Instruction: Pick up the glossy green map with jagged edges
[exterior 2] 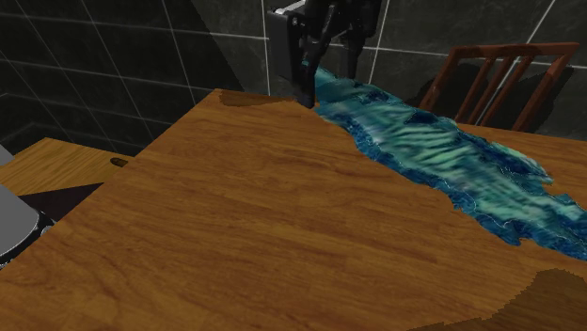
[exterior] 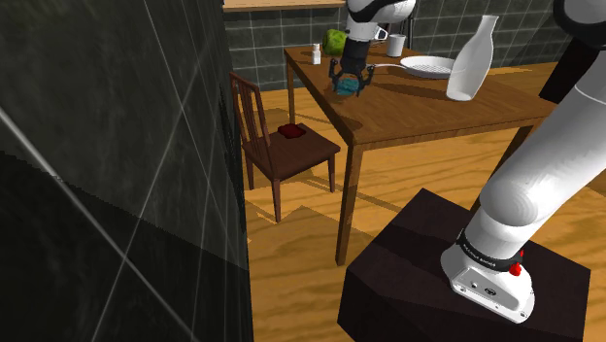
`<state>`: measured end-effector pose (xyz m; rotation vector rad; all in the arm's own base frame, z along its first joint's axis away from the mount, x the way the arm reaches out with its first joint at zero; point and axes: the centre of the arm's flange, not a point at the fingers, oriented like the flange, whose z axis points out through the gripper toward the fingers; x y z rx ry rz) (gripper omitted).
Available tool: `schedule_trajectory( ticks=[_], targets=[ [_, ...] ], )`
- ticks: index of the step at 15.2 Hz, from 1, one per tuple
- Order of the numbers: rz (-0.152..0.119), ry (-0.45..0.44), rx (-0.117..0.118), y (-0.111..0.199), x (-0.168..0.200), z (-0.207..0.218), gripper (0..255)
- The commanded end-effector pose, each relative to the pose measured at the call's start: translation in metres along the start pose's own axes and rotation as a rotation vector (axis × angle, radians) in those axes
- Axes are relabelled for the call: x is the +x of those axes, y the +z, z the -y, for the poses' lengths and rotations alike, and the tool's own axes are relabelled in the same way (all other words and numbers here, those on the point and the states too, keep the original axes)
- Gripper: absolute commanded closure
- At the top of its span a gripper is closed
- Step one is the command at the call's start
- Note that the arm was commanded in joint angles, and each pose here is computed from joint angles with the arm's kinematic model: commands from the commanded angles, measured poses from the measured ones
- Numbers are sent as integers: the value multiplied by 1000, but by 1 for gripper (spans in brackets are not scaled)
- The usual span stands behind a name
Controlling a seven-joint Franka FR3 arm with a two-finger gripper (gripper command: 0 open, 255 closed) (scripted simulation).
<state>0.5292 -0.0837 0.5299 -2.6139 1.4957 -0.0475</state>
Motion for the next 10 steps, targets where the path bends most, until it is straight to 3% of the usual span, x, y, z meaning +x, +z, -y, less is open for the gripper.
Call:
schedule_trajectory(
  ticks=[1, 10],
  targets=[
    [0, 0, 0, -11, -1, 2, 255],
    [0, 0, 0, -48, -2, 6, 255]
  ],
)
